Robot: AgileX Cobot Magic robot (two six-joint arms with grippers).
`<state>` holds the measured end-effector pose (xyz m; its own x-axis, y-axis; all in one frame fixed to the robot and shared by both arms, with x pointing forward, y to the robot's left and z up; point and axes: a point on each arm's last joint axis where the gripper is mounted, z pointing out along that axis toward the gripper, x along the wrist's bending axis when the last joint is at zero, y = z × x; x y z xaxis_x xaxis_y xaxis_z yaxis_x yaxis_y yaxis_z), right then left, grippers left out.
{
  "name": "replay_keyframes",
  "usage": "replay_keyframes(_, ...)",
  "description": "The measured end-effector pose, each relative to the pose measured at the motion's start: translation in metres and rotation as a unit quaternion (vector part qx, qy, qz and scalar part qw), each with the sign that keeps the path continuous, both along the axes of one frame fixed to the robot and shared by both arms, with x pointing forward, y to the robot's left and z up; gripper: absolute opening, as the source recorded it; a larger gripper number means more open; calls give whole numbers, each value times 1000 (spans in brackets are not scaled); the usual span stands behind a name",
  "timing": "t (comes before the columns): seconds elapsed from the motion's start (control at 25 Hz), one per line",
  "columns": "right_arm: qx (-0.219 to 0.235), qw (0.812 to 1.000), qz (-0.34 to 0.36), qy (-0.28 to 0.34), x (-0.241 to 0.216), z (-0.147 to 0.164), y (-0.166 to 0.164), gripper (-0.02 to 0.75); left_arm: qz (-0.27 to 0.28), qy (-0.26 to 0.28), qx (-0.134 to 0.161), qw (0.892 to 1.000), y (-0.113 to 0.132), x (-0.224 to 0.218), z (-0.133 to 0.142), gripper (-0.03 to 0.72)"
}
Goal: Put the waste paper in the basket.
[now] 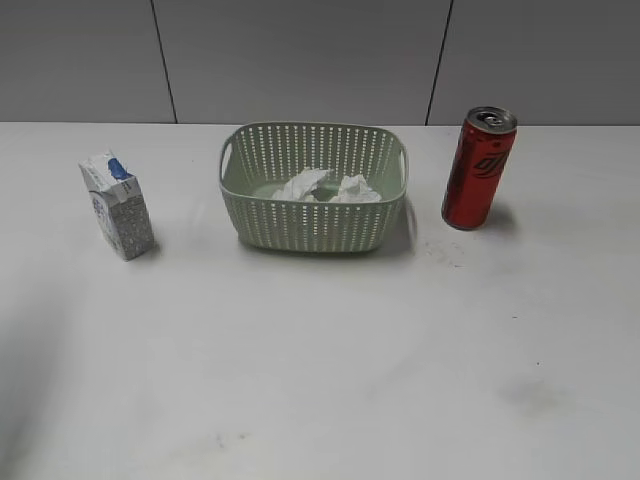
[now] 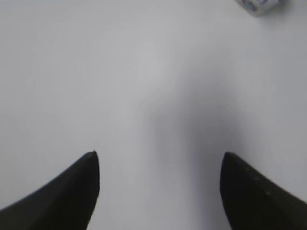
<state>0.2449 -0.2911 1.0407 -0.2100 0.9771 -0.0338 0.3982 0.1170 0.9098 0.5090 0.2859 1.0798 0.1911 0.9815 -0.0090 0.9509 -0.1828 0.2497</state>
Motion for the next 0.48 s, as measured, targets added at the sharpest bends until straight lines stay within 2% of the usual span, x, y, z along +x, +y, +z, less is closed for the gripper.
replay_keyframes(0.28, 0, 1000, 0, 0, 0, 0, 0, 589, 3, -2, -3, 1000, 3, -87, -32, 575)
replay_keyframes(0.48, 0, 1000, 0, 0, 0, 0, 0, 589, 4, -36, -6, 999, 5, -135, -48, 575)
